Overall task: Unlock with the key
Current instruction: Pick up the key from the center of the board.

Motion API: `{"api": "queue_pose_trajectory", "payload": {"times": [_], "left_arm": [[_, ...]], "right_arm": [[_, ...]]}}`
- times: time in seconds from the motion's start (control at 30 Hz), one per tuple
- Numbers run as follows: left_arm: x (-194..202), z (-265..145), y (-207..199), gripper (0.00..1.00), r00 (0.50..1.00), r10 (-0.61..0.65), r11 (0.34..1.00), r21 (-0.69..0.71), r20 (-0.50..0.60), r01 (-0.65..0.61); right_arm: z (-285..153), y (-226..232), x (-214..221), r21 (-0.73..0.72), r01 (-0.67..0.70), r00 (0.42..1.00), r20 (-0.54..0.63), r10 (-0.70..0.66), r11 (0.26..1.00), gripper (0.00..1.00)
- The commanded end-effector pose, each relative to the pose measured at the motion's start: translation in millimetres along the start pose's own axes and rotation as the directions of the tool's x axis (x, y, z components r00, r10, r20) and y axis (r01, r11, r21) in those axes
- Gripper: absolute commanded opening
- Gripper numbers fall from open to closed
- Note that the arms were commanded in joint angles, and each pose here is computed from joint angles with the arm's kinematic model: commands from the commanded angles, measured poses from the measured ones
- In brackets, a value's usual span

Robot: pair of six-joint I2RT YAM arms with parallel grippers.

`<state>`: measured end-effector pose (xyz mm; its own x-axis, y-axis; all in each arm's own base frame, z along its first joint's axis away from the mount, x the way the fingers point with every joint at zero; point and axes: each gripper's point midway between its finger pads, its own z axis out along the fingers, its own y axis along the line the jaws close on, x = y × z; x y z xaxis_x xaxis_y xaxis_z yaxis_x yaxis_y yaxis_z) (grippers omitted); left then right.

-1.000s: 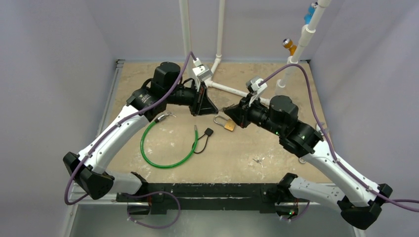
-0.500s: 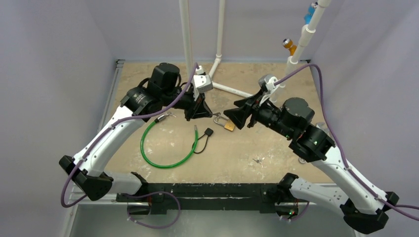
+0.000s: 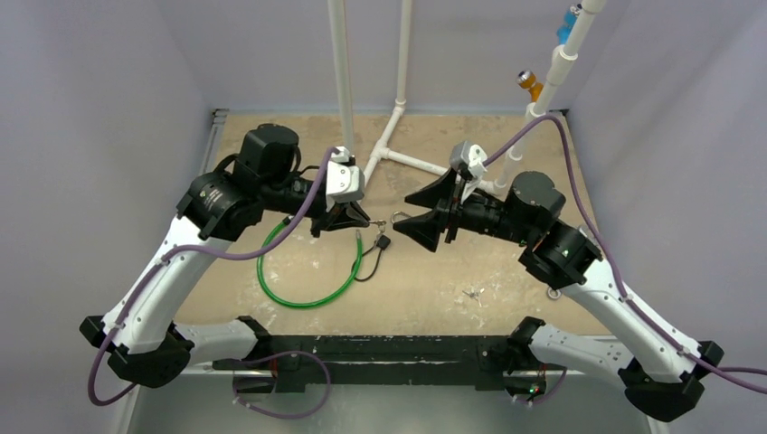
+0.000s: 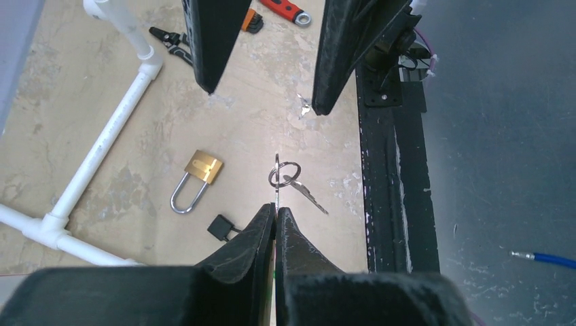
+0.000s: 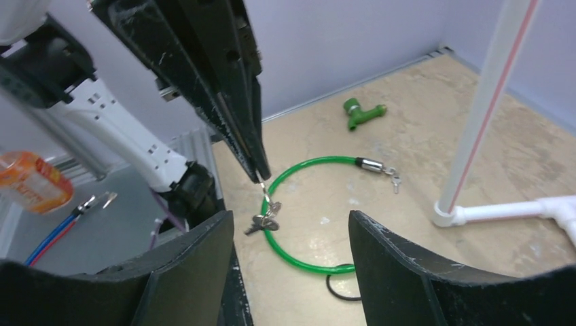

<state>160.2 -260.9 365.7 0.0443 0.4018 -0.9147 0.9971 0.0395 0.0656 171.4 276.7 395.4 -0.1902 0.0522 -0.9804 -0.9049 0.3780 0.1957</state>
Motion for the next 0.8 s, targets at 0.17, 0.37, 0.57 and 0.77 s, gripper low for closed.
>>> {"api": "queue_pose_trajectory", "payload": {"times": [0.17,0.37,0.57,0.77], "left_arm": [[-18,-12,-16,0.00,0.997,0.056,0.998,0.035,0.049,-0.058],[-21,-13,-21,0.00,0.997,0.049,0.998,0.044,0.060,-0.051],[-21,-14,-20,0.00,0.997,0.052,0.998,0.038,0.058,-0.055],[-24,-14,-19,0.00,0.996,0.054,0.998,0.033,0.065,-0.056]], "right_arm": [[7,37,-20,-0.239,0.064,0.994,0.104,-0.040,0.969,0.56],[20,39,-14,-0.294,0.058,0.995,0.100,-0.029,0.954,0.53],[27,31,-4,-0.272,0.047,0.997,0.071,-0.028,0.961,0.40],[29,27,7,-0.263,0.046,0.998,0.049,-0.035,0.964,0.43]]}}
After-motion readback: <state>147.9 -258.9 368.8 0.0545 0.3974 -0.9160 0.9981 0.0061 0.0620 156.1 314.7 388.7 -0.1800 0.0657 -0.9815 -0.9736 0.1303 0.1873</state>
